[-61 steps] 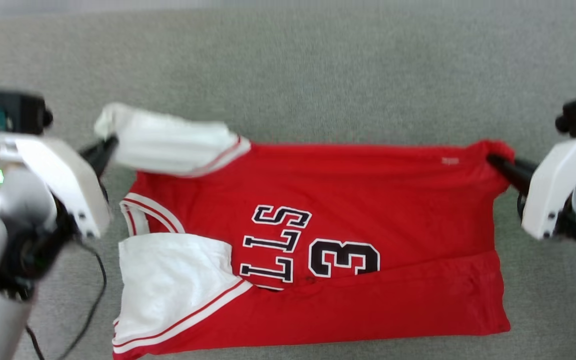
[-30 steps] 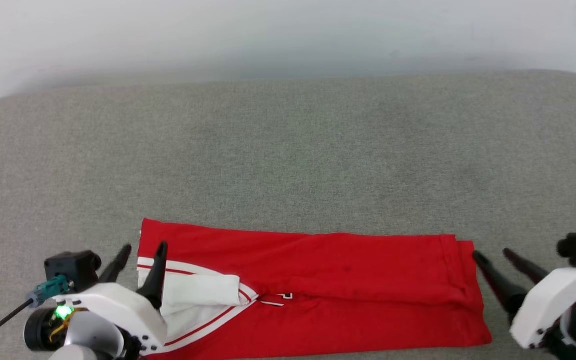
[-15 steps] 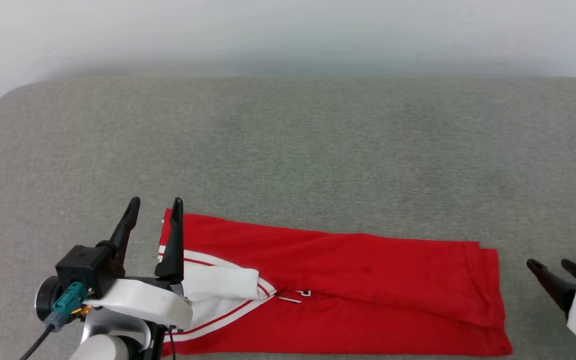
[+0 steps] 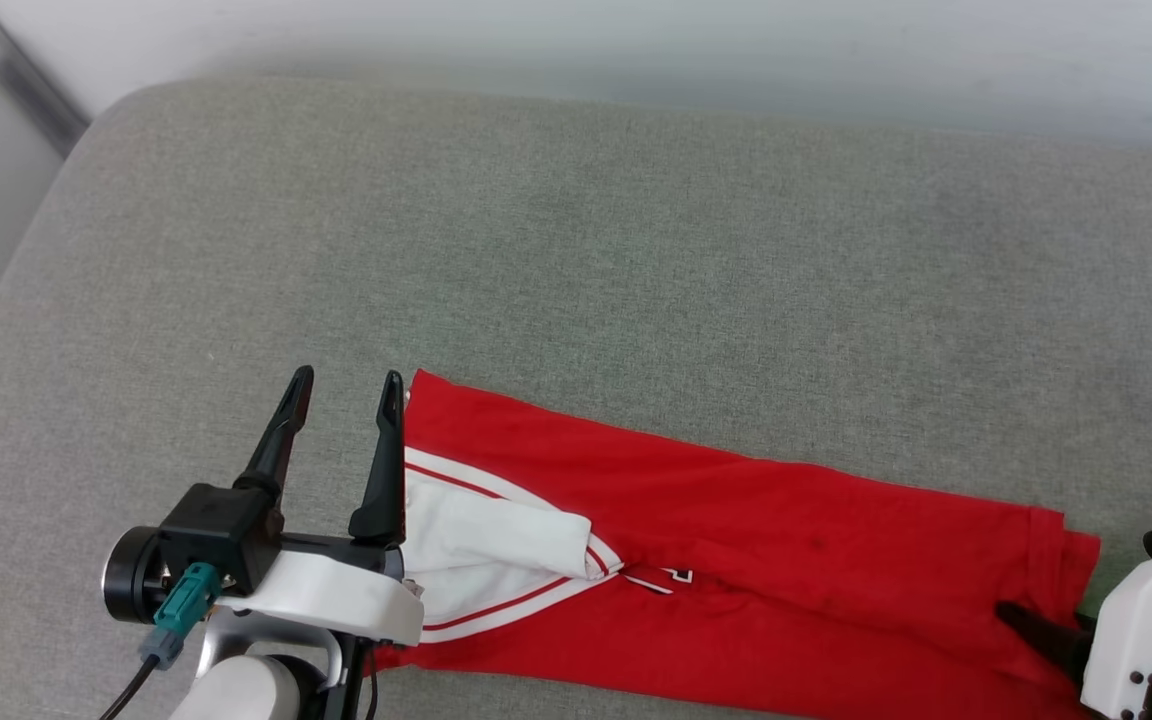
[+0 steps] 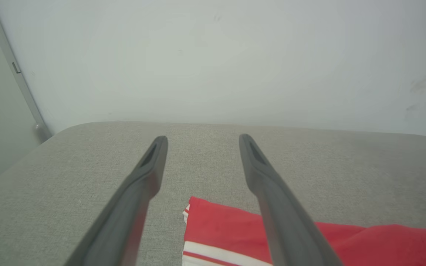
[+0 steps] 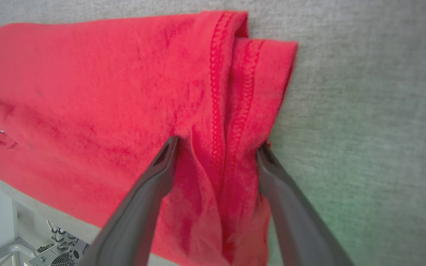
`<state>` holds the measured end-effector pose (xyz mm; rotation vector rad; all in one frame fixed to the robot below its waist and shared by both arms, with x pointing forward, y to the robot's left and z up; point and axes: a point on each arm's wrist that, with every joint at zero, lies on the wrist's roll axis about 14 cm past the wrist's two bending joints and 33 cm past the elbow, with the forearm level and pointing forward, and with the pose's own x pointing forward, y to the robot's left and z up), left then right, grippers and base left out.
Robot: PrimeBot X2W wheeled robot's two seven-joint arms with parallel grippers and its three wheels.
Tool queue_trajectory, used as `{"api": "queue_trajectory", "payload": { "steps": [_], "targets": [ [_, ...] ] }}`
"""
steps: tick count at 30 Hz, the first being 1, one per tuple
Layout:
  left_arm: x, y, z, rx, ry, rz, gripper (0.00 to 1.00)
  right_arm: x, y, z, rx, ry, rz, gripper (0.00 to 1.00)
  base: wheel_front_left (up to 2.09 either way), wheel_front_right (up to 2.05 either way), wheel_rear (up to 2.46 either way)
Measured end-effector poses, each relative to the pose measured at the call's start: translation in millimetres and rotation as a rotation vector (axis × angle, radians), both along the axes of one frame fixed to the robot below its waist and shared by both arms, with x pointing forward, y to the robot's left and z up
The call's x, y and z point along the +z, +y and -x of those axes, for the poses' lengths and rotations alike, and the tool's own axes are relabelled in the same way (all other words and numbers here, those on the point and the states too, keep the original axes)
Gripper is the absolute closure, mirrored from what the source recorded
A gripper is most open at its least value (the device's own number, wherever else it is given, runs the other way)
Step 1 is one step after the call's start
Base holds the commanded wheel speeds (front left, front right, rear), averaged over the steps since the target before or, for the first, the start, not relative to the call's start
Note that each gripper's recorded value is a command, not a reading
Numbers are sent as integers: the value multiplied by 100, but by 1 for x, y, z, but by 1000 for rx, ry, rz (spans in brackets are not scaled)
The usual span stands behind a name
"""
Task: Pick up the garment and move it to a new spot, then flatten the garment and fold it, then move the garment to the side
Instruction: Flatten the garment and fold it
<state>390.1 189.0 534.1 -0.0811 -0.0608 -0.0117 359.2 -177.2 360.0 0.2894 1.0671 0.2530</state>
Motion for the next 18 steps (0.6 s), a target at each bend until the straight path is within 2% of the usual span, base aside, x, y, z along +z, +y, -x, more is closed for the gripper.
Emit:
{"api": "queue_trajectory", "payload": {
  "steps": [1,2,10,18],
  "targets": [
    [1,0,1,1,-3,0,0,0,0,0,3,1,-1,76,0,0,0],
    [3,0,1,2,-10,-1,0,1,1,0,6,0,-2,100,0,0,0],
    [10,5,10,9,-29,-25,0,25,10,-3,30,-86,-28,100,0,0,0],
    [12,-1,14,-3,-41,-14,0,46,-24,2,-43,-152,19,100,0,0,0]
  ]
}}
